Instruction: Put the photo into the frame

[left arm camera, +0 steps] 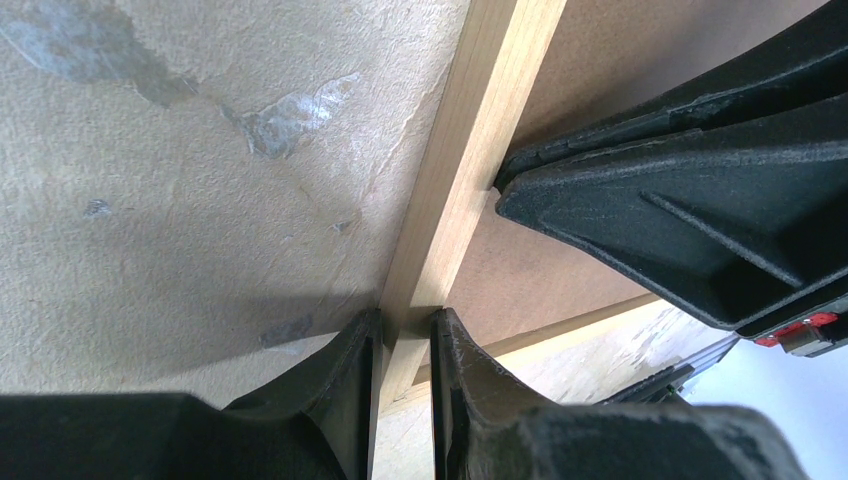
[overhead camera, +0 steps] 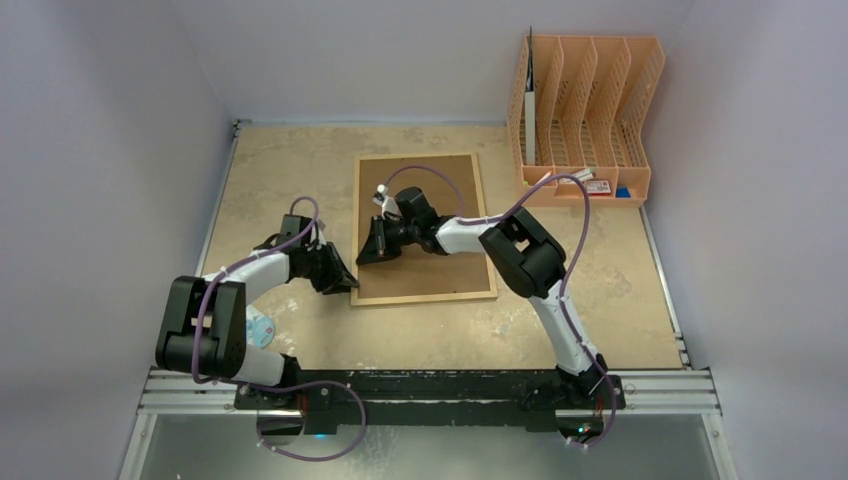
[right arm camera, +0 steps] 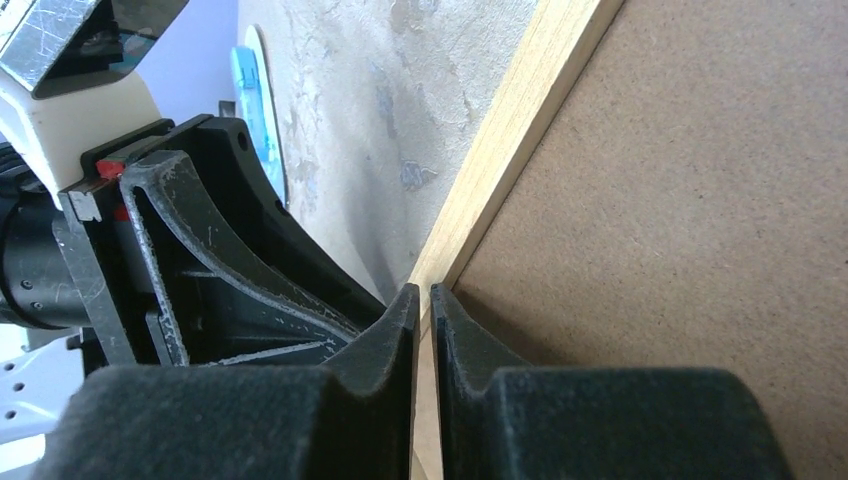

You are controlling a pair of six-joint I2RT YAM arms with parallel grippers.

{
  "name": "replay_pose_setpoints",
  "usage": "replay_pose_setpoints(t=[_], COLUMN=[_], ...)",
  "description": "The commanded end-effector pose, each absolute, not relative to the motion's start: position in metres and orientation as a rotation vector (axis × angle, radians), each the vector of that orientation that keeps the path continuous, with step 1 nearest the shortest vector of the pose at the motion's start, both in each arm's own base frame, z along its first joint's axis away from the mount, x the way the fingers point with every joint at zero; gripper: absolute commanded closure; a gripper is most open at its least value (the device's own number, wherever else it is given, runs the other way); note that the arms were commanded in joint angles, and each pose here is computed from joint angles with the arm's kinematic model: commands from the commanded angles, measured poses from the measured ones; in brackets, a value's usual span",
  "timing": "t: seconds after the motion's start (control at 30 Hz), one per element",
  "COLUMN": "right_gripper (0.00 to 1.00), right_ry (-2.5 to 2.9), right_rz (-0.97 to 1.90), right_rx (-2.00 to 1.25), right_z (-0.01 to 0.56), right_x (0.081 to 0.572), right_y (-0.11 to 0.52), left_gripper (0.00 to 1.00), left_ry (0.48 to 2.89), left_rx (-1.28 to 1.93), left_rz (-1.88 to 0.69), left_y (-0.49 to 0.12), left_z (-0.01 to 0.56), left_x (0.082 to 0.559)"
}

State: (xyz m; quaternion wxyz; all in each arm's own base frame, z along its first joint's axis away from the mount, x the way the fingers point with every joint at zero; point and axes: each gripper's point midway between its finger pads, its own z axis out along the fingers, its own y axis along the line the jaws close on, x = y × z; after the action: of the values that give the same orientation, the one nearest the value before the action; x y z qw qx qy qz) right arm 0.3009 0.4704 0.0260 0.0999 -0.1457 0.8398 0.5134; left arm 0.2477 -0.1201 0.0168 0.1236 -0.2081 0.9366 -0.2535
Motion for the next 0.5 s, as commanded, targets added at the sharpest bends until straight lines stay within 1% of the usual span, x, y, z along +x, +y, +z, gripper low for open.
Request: replay_pose_setpoints(t=[0.0,0.1,0.3,0.47], right_gripper=[0.85,0.83,0.78,0.77], right_ry=[2.827,2.836,2.754,2.745], right_rz=[0.99,0.97,1.057,0.981], right_rx=[-0.371,-0.375,-0.407,-0.382], right_z=[-0.09,-0.092,-0.076,-0.076], right_x=[0.273,0.267,0.268,0.276], right_y=[0.409,0.402,0.409,0.405], left_gripper=[0.78,0.78,0.78,0.78], left_ry=[2.786,2.783,2.782,2.784], left_rx=[-0.637,-0.638,-0.641,-0.637], left_rz=[-0.502,-0.499,-0.49,-0.485], left_y=[-0.093,-0.093,-0.091,-0.091], left_z=[-0.011,-0.011,-0.011,-0.01], left_x=[0.24,0.241,0.242,0.242])
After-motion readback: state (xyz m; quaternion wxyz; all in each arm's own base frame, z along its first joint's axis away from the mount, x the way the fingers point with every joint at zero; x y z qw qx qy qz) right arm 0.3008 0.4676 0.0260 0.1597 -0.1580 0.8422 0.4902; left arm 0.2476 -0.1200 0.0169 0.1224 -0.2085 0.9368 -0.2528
